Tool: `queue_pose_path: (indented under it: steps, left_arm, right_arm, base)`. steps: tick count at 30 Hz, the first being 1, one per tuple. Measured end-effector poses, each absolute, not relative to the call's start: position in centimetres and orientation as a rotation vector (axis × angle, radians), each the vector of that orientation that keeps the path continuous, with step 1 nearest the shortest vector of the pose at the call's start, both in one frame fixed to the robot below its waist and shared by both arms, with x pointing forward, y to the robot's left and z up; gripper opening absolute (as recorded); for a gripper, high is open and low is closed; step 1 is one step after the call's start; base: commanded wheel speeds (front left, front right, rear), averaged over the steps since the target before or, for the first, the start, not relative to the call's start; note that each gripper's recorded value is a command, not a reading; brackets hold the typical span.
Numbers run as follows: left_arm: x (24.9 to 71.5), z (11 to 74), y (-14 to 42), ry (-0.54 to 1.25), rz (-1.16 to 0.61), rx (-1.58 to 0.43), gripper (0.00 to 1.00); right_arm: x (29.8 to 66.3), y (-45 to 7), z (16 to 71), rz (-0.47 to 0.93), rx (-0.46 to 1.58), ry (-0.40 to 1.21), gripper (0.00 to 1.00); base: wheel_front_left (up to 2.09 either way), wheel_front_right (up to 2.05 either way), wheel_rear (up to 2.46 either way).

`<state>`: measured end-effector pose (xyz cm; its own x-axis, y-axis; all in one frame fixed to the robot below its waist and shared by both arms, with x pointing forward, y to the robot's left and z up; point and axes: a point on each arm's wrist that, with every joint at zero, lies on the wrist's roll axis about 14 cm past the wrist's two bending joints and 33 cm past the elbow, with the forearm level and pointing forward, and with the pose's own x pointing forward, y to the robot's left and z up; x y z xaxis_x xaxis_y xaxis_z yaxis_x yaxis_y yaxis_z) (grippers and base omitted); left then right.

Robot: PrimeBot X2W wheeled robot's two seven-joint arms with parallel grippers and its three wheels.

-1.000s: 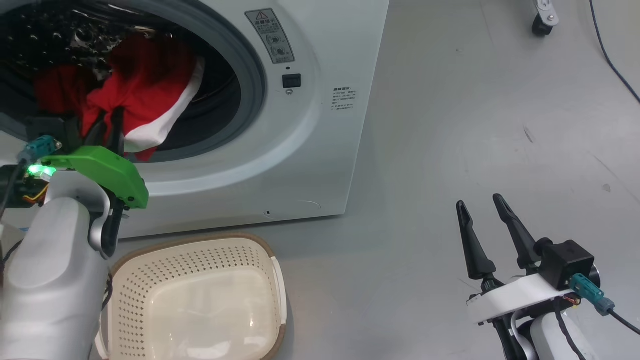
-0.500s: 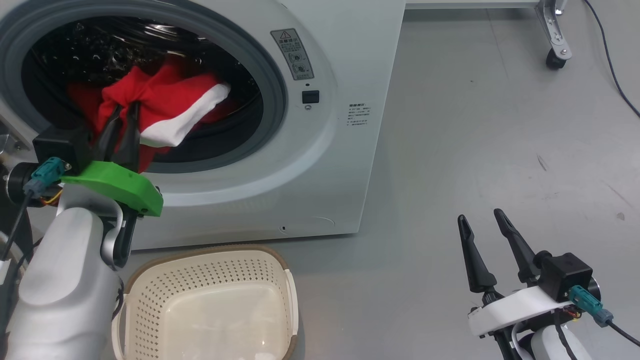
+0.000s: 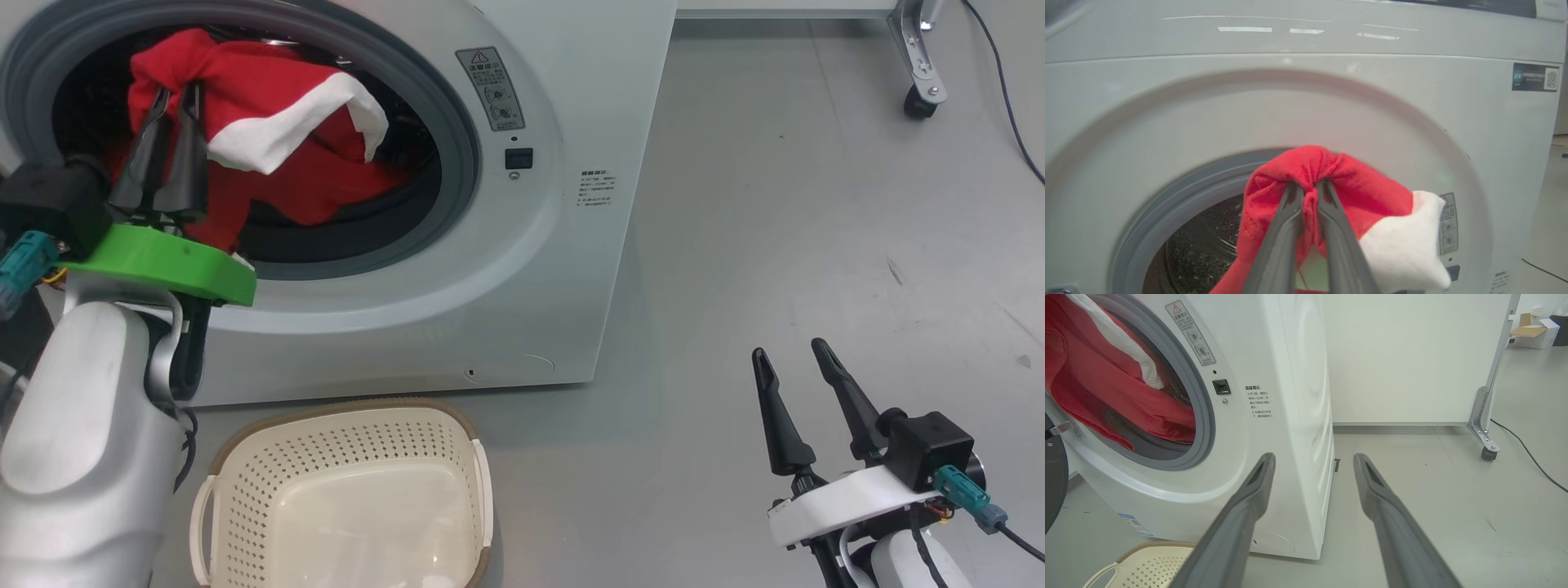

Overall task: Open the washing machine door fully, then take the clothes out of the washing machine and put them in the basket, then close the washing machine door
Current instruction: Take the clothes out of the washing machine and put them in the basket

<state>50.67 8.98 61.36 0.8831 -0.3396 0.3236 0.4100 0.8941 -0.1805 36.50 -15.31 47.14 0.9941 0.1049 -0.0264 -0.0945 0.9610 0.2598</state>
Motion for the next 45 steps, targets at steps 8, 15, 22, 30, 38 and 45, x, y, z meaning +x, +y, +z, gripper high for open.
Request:
queue_pose_path:
  steps: [8, 15, 22, 30, 38, 45]
  left_arm:
    - [49.7, 62.1, 9.3, -0.324, -0.395, -0.264, 0.00]
    - [48.7, 60.0, 9.3, -0.278, -0.393, -0.273, 0.00]
    - [46.2, 53.0, 8.4, -0.059, -0.395, -0.304, 0.00]
    - [42.1, 45.2, 6.6, 0.222, -0.435, -0.284, 0.00]
    - [39.3, 39.8, 6.0, 0.425, -0.449, -0.267, 0.00]
    - [38.3, 36.5, 6.0, 0.546, -0.449, -0.256, 0.00]
  right_arm:
    - [36.5, -15.4, 47.2, 0.100, 0.262, 0.038, 1.00]
    - [36.3, -15.2, 46.8, 0.102, 0.265, 0.051, 1.00]
    - [36.4, -15.1, 46.6, 0.105, 0.266, 0.056, 1.00]
    - [36.5, -15.0, 46.4, 0.107, 0.268, 0.063, 1.00]
    - [36.5, -14.9, 45.5, 0.110, 0.269, 0.090, 1.00]
    - [36.5, -15.2, 44.7, 0.098, 0.263, 0.116, 1.00]
  base:
    - [0.00, 0.00, 0.00]
    - [0.00, 0.00, 0.00]
    - [0.00, 0.00, 0.00]
    - [0.00, 0.00, 0.00]
    - [0.00, 0.00, 0.00]
    - [0.00, 0.00, 0.00]
